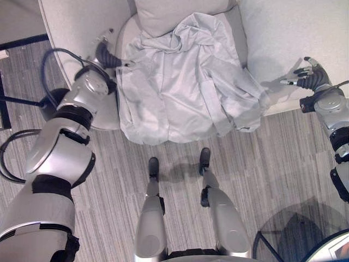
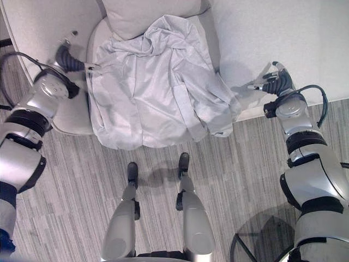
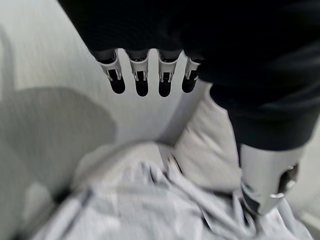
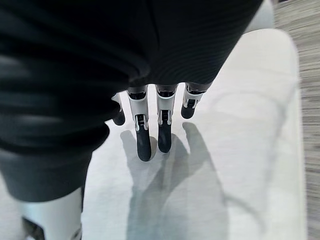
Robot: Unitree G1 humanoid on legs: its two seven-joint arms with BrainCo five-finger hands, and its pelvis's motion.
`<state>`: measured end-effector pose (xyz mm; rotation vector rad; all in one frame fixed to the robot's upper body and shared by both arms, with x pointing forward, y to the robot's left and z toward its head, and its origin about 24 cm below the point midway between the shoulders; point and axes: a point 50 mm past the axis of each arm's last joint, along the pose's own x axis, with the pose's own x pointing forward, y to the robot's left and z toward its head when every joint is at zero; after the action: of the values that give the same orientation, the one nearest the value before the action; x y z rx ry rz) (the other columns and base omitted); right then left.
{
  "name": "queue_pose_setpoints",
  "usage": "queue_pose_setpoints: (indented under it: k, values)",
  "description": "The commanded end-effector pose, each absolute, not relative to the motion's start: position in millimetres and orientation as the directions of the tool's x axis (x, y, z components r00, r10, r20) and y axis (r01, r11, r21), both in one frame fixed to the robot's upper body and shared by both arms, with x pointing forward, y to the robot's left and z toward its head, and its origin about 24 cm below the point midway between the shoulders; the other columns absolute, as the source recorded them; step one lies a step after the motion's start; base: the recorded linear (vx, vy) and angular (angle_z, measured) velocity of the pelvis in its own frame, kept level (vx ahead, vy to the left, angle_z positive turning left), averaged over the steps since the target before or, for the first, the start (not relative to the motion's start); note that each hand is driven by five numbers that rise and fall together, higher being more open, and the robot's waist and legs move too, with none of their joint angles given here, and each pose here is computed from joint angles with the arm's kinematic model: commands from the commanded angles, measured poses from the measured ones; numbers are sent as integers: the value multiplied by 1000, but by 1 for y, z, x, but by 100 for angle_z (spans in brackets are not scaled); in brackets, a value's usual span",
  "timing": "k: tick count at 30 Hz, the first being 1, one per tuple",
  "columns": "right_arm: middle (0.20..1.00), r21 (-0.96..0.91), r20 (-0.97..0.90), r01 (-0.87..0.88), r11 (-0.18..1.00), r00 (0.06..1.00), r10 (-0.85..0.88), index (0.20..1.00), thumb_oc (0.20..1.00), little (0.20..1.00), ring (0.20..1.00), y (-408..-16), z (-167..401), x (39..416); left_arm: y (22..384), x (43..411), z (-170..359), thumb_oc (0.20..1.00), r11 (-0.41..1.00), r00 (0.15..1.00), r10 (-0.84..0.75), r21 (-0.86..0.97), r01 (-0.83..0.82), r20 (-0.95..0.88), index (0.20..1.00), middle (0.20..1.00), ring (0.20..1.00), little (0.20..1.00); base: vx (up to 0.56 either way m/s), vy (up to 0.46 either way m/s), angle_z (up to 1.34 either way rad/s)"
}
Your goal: Hang the clothes on the sofa on the clothes rack.
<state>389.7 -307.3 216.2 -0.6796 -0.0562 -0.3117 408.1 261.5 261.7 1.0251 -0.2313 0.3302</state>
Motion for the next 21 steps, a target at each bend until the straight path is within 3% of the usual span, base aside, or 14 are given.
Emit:
queue_pose_setpoints:
  k: [1, 14, 21]
  values:
    - [1000, -593, 248, 297, 749, 952, -181, 1000, 1000, 1000, 1000, -292, 232, 392, 266, 406, 263, 1000, 427, 909, 160, 803, -416, 385, 1000, 1000, 1000, 1000, 0, 0, 0]
    - [1000, -563, 443, 212, 799, 893, 76, 1000, 1000, 1000, 1000, -232, 263, 389, 265, 402, 250, 1000, 458, 897, 164, 773, -438, 411, 1000, 1000, 1000, 1000, 0, -1, 4]
    - [1000, -648, 328, 185, 739, 943, 52, 1000, 1000, 1000, 1000, -231, 245, 401, 257, 406, 246, 1000, 447, 905, 149, 790, -420, 398, 1000, 1000, 1000, 1000, -5, -2, 6]
